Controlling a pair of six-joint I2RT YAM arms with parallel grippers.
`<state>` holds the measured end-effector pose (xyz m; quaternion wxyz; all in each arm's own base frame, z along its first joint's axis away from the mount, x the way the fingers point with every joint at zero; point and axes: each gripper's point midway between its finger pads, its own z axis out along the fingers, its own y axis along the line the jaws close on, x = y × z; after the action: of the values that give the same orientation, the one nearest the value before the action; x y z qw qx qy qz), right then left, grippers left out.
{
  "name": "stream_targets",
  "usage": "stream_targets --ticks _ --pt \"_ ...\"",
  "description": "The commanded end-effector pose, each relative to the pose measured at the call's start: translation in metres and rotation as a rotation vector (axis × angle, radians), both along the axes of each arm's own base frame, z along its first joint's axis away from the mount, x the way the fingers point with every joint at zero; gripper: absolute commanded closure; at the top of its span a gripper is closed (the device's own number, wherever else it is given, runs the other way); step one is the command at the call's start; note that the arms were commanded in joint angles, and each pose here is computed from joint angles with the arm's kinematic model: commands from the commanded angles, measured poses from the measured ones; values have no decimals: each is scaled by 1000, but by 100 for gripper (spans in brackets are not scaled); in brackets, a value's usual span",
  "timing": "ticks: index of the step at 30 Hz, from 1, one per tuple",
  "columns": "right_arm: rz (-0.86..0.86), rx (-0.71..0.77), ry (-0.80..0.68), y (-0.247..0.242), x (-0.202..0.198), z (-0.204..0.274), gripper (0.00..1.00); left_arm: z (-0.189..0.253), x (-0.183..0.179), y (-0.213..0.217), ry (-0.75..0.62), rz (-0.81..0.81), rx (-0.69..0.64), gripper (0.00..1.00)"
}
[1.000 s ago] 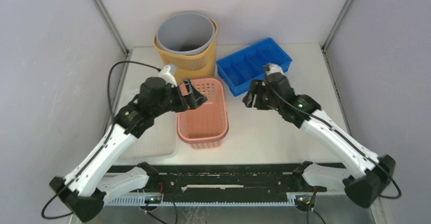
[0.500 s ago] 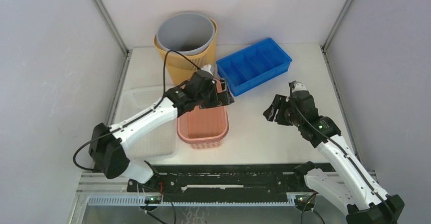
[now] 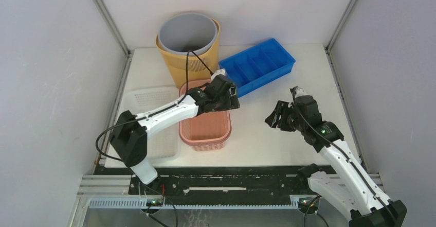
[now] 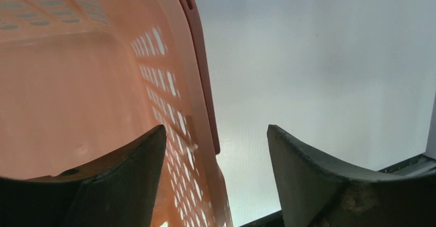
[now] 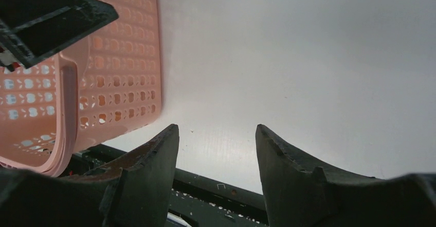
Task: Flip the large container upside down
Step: Turn the container upside down at the center of the board.
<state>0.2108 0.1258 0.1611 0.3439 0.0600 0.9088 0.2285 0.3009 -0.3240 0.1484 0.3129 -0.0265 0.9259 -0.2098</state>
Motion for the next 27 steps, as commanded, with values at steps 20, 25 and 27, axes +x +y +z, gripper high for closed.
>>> stream_targets --ticks 20,25,27 --pt "78 104 -52 14 -14 11 41 46 -8 22 -112 -46 161 100" --pt "81 104 -67 12 -18 21 41 84 -19 15 -145 -86 65 100" --pt "78 106 -80 11 -20 28 41 100 -23 13 -161 -99 22 100"
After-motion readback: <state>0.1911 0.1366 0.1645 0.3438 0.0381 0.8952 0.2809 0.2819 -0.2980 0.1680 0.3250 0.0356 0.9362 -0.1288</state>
